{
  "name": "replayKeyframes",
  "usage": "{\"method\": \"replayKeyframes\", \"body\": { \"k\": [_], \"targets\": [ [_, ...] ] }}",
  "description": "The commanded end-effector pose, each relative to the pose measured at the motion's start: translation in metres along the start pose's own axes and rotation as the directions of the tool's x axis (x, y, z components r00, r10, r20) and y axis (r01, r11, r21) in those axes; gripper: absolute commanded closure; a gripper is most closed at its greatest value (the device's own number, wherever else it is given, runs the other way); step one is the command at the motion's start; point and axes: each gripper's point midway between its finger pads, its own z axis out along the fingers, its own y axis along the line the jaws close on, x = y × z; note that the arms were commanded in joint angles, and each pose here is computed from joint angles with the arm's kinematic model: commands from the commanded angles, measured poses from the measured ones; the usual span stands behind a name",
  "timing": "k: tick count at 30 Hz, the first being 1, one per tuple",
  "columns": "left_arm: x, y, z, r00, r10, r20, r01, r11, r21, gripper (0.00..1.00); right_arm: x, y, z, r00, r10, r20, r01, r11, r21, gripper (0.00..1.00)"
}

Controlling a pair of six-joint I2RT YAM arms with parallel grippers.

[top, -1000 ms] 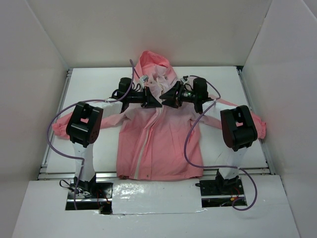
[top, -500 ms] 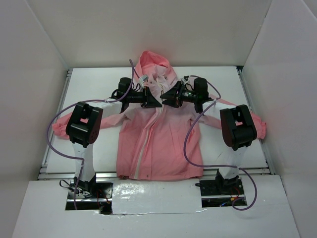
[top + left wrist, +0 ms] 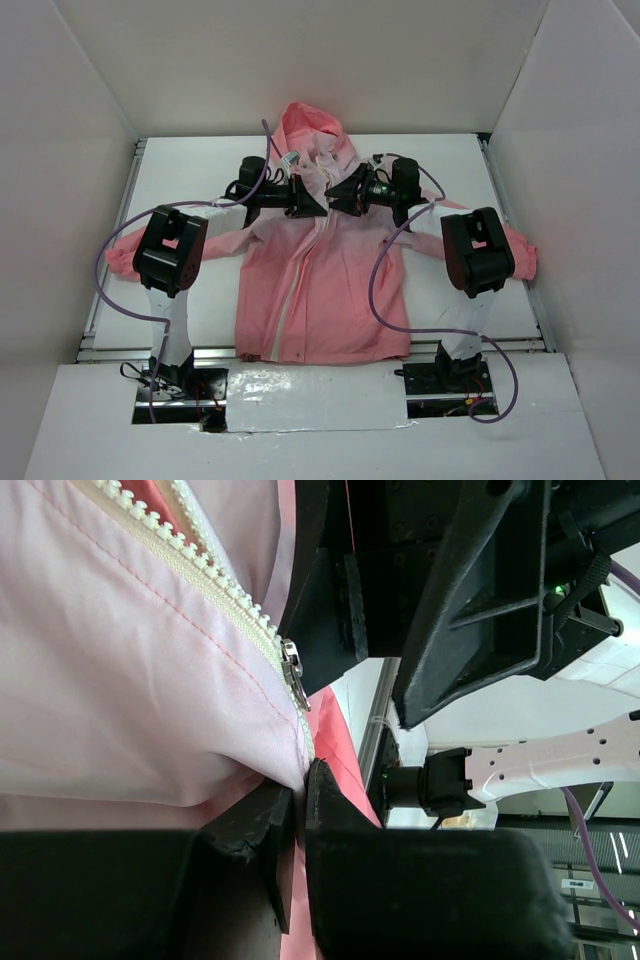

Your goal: Zip up the jacket

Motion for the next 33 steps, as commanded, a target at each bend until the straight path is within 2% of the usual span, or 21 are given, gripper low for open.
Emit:
{"method": "replayKeyframes", "body": {
  "k": [1,6,17,33],
  "targets": [
    [-0.006,-0.039,-0.002,0.994,0.108,-0.008,-0.106,0.991,0.087,1.0,-0.013,0.031,-0.001,0.996,-0.081,0.027,0.083,0.993,-0.079,0.42],
    [-0.006,-0.033,0.0,0.994,0.105,-0.01,-0.104,0.992,0.065,1.0,-0.012,0.044,-0.005,0.994,-0.108,0.033,0.11,0.99,-0.088,0.42],
    [-0.005,-0.026,0.001,0.994,0.104,-0.019,-0.103,0.994,0.042,1.0,-0.011,0.038,-0.01,0.988,-0.147,0.042,0.148,0.989,-0.026,0.43],
    [-0.008,-0.022,0.005,0.994,0.109,-0.023,-0.108,0.993,0.042,1.0,-0.008,0.049,-0.014,0.984,-0.172,0.042,0.174,0.984,-0.042,0.43]
  ]
}}
